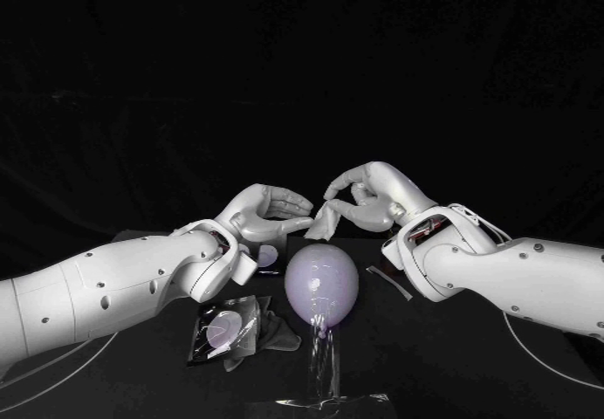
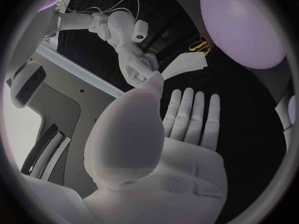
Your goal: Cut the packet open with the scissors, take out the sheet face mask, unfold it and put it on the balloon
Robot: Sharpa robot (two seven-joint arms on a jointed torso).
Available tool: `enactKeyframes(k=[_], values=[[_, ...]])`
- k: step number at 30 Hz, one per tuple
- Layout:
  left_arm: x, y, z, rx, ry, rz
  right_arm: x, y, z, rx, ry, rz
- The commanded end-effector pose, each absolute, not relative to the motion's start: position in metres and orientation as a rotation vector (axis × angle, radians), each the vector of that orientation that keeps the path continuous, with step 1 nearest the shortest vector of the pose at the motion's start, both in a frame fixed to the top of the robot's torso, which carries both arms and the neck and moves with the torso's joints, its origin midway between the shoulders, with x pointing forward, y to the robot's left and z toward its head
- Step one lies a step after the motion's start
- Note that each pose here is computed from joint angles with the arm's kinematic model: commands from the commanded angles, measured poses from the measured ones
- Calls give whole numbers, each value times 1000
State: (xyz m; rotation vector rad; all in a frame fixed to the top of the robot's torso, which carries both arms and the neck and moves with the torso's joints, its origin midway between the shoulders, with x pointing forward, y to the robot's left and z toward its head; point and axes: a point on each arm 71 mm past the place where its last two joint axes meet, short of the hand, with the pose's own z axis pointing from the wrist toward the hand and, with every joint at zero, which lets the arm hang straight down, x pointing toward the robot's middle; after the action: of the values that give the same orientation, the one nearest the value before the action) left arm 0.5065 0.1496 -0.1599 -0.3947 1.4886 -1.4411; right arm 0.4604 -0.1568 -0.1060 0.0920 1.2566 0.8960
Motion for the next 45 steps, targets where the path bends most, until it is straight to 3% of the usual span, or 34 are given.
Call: enactKeyframes(k=[1, 20, 45], values=[[506, 144, -157, -366, 1466, -1436, 460, -155, -106, 77, 1266, 900], [508, 126, -158, -373, 1488, -1420, 461, -151, -107, 73, 1272, 904], [509, 124, -157, -418, 1489, -1423, 465, -154, -109, 74, 1290, 887]])
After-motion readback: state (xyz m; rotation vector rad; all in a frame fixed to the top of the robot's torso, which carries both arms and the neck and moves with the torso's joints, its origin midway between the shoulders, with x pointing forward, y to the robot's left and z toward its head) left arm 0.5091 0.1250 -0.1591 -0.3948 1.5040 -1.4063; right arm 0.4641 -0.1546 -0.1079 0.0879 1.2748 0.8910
